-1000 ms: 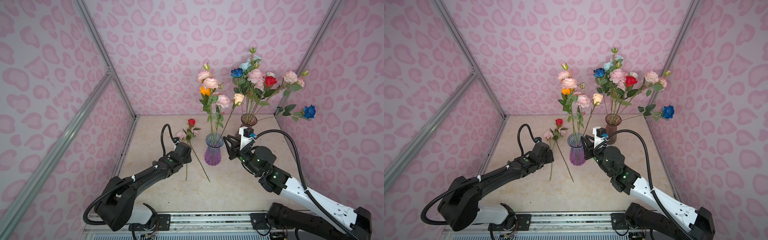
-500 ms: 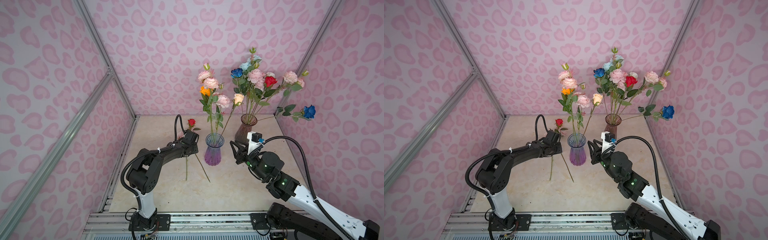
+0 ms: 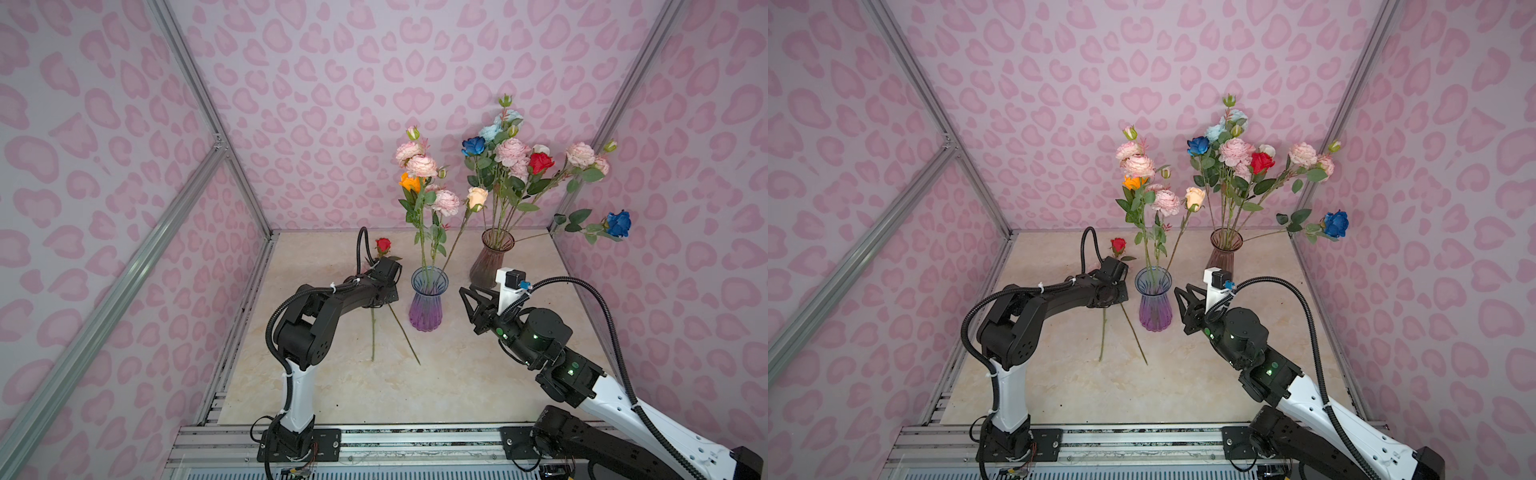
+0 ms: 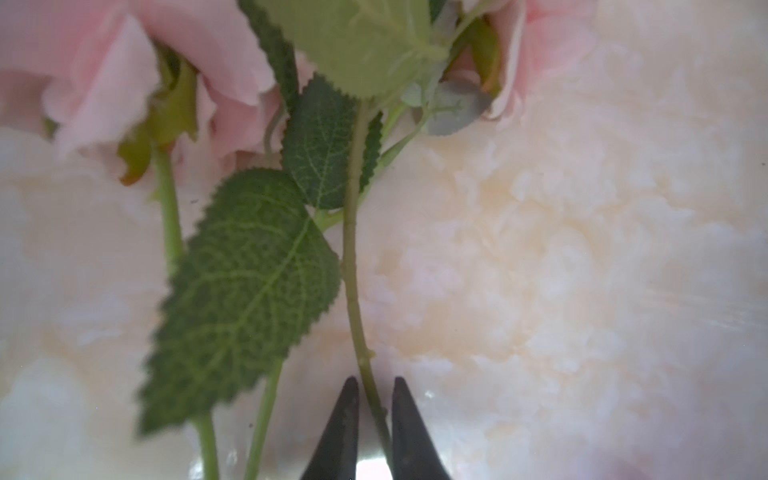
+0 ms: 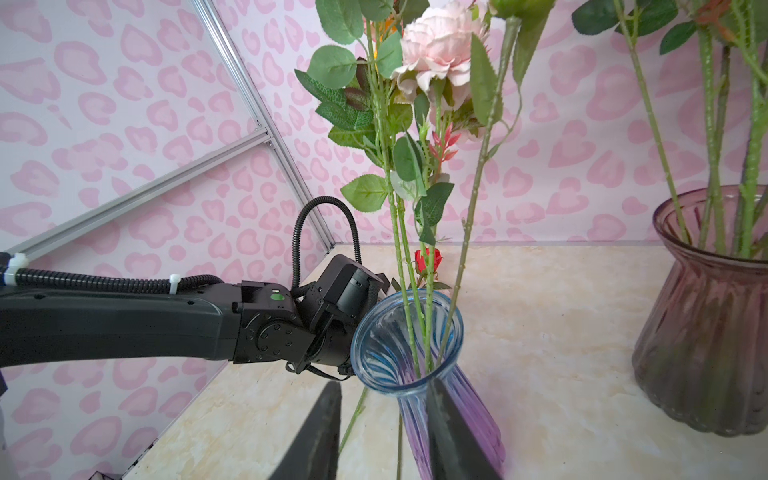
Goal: Arrange the flowers into the vase
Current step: 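Grasp the red rose stem with left gripper and lift it upright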
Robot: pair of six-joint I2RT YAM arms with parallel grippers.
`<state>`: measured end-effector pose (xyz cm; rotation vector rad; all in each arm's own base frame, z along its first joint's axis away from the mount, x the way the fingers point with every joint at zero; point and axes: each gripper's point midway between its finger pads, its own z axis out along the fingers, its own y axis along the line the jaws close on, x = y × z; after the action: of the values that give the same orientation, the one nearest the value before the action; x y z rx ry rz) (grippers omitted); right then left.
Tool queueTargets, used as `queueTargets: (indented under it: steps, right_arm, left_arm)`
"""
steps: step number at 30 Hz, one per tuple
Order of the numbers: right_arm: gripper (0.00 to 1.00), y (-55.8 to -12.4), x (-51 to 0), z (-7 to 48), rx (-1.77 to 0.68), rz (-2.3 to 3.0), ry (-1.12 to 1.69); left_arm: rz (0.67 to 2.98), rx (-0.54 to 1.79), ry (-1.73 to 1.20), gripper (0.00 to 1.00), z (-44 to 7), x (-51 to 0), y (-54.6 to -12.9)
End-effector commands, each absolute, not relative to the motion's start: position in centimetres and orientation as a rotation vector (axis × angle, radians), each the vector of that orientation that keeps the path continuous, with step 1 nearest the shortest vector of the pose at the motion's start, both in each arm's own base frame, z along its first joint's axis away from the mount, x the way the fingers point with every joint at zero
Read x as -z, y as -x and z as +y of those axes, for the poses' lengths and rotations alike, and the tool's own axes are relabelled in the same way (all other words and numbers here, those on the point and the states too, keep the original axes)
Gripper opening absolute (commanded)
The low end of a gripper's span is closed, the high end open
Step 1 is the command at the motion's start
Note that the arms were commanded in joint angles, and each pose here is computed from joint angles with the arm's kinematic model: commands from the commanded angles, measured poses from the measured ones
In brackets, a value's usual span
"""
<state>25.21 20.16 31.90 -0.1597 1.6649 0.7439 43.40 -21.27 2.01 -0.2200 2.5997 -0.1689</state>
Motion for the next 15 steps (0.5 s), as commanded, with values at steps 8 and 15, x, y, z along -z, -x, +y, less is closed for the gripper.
queueTargets:
  steps: [8,15]
  right_arm:
    - [0.36,-24.6,-31.5,20.8,-0.768,1.688,0.188]
    - [0.36,-24.7,-31.7,21.1,-0.764,1.682,0.190]
  left_arm:
    - [2.526,0.291,0.156,0.04,-20.9,-8.7,-41.6]
    - [2.406,0.341,0.131,0.04,-19.8,-14.7,-40.2]
